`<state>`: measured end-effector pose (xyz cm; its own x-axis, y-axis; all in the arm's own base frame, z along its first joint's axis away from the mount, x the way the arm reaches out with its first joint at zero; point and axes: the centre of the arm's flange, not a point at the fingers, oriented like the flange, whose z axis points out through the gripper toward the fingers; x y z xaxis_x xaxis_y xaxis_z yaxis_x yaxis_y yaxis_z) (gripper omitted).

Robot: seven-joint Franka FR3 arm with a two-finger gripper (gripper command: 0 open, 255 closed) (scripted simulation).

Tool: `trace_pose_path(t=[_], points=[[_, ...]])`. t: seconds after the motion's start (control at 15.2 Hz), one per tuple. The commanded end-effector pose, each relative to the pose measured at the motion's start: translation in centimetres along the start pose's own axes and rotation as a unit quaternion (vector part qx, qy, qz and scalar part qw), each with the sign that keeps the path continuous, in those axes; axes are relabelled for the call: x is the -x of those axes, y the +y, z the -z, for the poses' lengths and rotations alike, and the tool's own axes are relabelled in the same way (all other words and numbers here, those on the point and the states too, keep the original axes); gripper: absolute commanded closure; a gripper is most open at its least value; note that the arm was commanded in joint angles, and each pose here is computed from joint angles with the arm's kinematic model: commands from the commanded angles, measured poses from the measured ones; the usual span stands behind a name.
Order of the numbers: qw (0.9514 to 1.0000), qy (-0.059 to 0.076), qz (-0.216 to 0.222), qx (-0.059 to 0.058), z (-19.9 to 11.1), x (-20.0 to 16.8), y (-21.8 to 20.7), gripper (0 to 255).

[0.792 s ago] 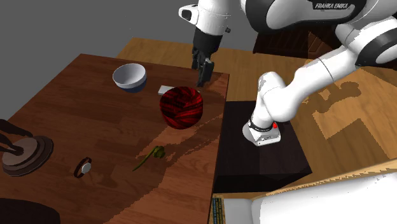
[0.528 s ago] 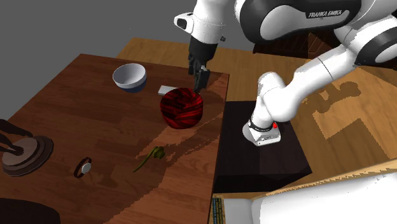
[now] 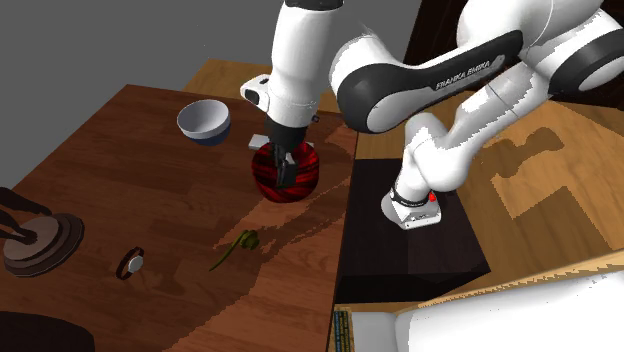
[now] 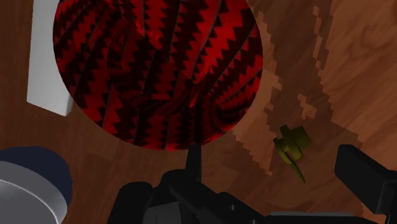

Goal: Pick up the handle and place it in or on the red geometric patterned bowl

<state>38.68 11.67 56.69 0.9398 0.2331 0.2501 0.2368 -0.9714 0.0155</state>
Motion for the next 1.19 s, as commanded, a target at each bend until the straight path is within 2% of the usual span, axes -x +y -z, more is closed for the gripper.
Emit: trace_pose_path(t=[0.0,0.73,1.12], points=[[1.0,0.003,0.007,0.001,-1.7,-1.4,-1.3,0],[0.9989,0.014,0.044,0.005,-12.2,-8.4,-8.2,0],[0.9989,0.014,0.045,0.005,-15.0,-8.6,-8.3,0]])
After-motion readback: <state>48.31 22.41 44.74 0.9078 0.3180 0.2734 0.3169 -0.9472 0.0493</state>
